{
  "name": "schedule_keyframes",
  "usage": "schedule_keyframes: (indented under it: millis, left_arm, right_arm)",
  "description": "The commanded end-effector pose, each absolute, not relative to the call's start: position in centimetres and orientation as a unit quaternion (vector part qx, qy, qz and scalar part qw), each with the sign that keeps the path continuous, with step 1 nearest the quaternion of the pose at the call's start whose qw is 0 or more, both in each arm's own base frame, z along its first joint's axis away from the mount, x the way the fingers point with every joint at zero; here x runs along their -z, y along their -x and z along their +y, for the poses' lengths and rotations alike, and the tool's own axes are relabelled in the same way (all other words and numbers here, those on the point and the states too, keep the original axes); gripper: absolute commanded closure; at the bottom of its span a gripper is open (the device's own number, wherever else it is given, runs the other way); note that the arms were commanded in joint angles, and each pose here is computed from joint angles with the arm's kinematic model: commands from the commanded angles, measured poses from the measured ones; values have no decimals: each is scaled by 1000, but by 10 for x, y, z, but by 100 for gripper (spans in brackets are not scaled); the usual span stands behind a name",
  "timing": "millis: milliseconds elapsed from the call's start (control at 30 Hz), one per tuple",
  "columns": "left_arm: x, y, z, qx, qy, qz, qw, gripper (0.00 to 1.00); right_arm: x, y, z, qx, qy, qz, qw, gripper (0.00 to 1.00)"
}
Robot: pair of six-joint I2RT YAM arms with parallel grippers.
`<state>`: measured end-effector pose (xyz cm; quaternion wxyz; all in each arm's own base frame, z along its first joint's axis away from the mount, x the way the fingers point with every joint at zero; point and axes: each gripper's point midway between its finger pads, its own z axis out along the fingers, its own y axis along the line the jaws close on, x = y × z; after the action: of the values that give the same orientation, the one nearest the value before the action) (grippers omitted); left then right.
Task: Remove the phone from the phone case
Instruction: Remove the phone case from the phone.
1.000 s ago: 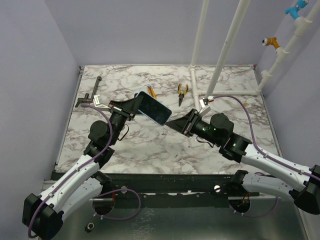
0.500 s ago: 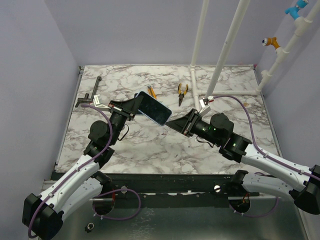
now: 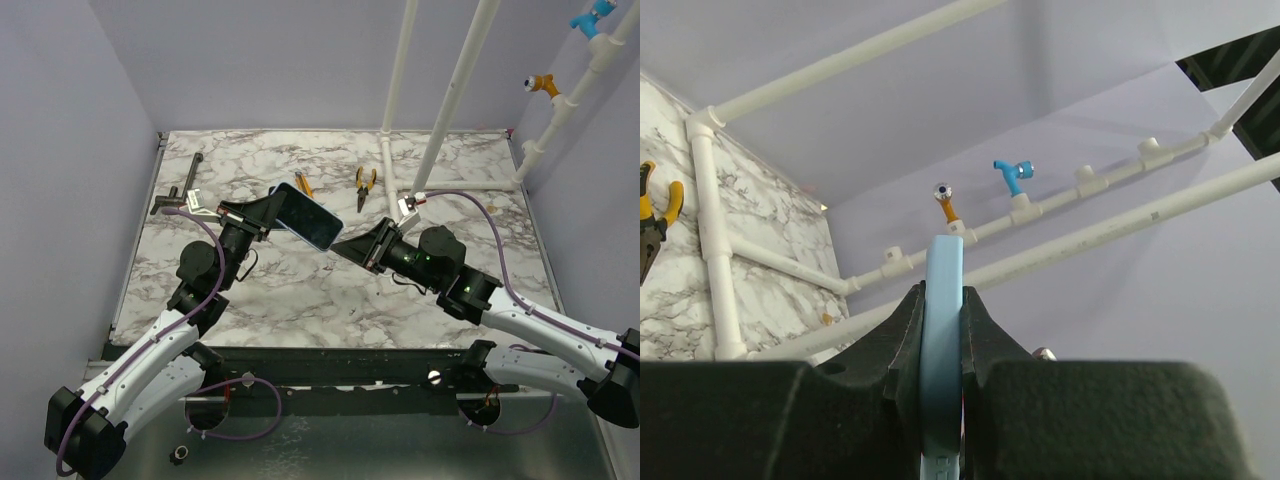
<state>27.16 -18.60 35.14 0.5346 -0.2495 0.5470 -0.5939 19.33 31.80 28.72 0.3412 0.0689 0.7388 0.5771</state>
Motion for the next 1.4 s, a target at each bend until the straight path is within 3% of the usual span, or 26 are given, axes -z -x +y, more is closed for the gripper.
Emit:
schedule_keyframes:
  millis: [0, 767, 1367]
  left_arm:
    - [-398, -261, -180, 628, 239, 496, 549, 100]
    - [-420, -251, -181, 650, 226, 480, 545, 100]
    - [-421, -245, -188, 660, 217, 482, 534, 100]
  right_arm:
    - [-291, -192, 324, -581, -68, 739, 333, 76]
    - [-262, -205, 332, -533, -102, 784, 301, 82]
    - [-251, -211, 340, -527, -127, 792, 281, 81]
